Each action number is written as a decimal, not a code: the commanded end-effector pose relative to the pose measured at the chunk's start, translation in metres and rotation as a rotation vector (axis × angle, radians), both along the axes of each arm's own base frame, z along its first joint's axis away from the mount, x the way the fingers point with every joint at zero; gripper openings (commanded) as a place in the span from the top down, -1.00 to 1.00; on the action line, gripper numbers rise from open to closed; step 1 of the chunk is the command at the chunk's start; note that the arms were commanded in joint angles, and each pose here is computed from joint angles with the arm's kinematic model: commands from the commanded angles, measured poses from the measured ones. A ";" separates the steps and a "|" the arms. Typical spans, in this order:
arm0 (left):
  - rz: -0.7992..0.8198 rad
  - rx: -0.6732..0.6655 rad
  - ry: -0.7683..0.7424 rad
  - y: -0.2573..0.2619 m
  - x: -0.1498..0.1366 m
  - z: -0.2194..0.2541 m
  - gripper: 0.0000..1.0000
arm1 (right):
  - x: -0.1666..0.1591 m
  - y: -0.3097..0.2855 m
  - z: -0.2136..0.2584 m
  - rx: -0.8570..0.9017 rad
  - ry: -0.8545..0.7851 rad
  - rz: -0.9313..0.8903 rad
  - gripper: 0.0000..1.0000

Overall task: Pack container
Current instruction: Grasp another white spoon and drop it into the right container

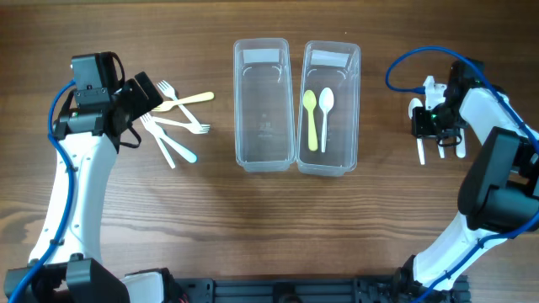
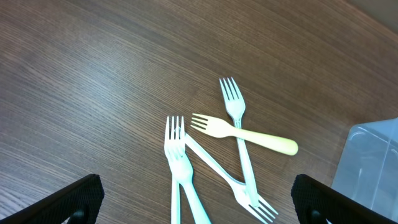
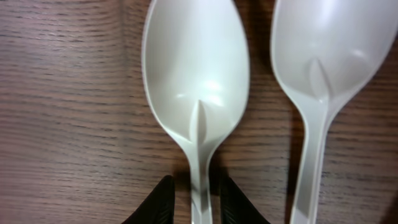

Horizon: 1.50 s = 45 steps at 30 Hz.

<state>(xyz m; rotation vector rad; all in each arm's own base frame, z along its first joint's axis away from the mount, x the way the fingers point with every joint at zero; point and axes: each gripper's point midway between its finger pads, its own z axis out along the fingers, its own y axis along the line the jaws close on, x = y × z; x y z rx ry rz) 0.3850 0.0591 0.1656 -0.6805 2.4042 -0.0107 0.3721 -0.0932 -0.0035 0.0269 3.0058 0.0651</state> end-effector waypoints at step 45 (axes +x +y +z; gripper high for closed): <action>-0.005 0.022 0.001 0.004 0.003 0.004 -1.00 | 0.041 0.241 0.080 0.104 -0.165 -0.034 0.13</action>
